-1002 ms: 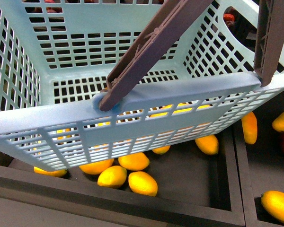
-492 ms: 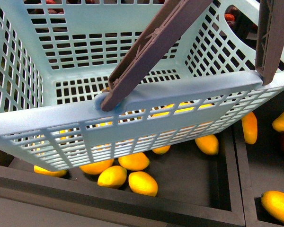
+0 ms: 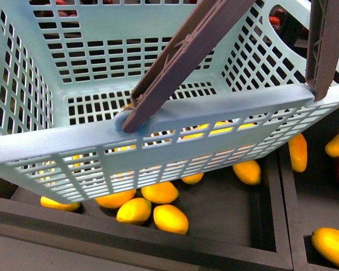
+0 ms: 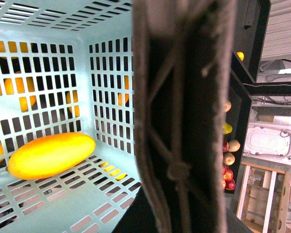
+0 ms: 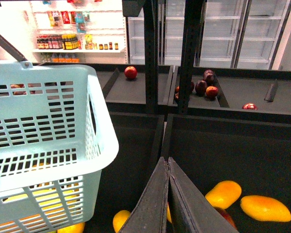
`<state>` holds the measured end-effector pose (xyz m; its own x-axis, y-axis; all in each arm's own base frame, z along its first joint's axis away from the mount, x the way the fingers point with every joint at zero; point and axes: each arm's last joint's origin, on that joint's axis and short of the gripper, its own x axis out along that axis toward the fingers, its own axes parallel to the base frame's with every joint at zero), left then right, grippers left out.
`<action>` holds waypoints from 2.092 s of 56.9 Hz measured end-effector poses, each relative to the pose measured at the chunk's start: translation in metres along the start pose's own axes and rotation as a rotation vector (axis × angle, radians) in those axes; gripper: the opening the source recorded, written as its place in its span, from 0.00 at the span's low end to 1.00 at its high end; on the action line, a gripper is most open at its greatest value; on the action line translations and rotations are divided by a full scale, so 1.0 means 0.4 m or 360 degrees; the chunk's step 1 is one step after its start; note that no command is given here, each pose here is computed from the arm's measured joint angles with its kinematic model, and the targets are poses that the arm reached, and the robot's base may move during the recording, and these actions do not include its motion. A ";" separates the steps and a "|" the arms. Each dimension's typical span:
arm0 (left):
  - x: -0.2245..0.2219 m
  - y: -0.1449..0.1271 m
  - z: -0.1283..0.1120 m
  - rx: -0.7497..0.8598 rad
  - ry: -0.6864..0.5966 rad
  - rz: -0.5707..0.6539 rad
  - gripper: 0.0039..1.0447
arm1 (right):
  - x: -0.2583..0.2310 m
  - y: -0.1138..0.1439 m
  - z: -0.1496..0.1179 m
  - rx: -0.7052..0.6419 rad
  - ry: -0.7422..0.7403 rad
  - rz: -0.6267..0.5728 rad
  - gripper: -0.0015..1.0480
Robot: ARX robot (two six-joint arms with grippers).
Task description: Pick mango and avocado into basket
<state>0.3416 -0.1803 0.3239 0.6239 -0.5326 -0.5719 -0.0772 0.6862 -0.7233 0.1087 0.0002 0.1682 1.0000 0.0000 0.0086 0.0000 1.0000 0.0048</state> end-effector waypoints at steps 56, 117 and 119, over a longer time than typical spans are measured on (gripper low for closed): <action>0.000 0.000 0.000 -0.0001 0.0001 0.0000 0.05 | -0.028 0.000 -0.007 -0.0002 0.0010 0.0000 0.92; 0.002 0.000 -0.002 0.0001 0.0007 0.0003 0.05 | -0.028 0.000 -0.008 -0.0003 0.0016 0.0002 0.93; 0.002 0.001 -0.001 0.0001 0.0004 0.0004 0.05 | -0.028 0.000 -0.007 -0.0002 0.0012 0.0000 0.93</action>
<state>0.3418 -0.1807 0.3231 0.6220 -0.5319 -0.5747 -0.0781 0.6881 -0.7214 0.0975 0.0001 0.1654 1.0000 0.0000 0.0010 0.0000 1.0000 0.0036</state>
